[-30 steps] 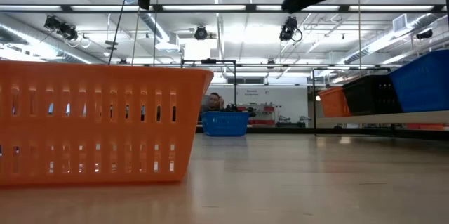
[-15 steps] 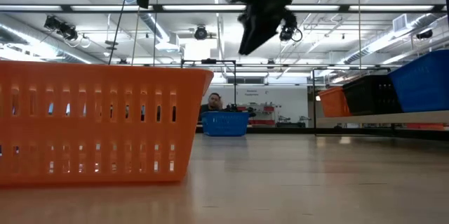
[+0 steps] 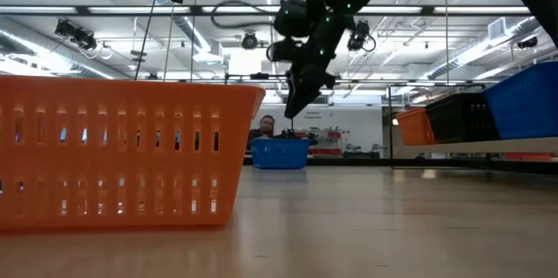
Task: Stack baskets on shelf by color
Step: Stack the top blue bin on top of the blue bin on the shelf
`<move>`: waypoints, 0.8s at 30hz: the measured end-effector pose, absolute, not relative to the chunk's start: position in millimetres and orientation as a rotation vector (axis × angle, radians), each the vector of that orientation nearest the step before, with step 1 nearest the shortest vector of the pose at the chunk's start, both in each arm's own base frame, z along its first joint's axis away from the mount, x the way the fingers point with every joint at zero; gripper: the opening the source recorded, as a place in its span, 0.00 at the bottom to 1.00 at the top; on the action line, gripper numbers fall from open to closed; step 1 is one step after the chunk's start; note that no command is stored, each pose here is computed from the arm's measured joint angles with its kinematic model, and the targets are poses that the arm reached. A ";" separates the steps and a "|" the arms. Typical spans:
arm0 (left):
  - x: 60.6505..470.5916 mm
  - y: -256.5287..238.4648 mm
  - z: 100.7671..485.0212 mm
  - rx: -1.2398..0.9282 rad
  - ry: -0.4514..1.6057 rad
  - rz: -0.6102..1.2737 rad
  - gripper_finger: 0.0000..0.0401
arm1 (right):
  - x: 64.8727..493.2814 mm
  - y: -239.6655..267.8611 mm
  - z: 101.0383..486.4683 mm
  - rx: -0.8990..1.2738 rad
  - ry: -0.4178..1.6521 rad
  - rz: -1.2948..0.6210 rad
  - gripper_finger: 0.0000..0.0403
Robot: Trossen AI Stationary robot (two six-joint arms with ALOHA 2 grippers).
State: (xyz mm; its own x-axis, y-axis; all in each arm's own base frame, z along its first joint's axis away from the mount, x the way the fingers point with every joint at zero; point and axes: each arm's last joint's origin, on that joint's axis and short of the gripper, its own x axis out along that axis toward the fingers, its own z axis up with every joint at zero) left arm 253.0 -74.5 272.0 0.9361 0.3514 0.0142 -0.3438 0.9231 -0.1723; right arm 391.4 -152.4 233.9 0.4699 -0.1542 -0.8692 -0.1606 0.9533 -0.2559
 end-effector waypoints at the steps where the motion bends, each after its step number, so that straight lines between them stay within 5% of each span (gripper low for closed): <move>1: 253.0 -74.5 272.0 -0.169 -0.045 0.357 0.13 | 391.8 -155.4 229.4 -0.311 1.097 0.001 0.29; 16: 253.0 -74.6 271.1 -0.164 -0.036 0.357 0.13 | 396.8 -168.2 210.5 -0.194 1.066 0.034 0.29; 24: 253.1 -74.7 269.9 -0.168 -0.026 0.351 0.13 | 395.0 -172.0 207.3 -0.170 1.050 0.039 0.43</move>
State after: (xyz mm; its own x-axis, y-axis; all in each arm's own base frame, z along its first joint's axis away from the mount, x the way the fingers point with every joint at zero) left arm 253.1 -74.7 269.9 0.9389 0.3442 -0.0038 -0.3399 0.9254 -0.1678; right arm 395.0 -172.0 207.3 0.4982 -0.0495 -0.8656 -0.1129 0.9862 -0.1214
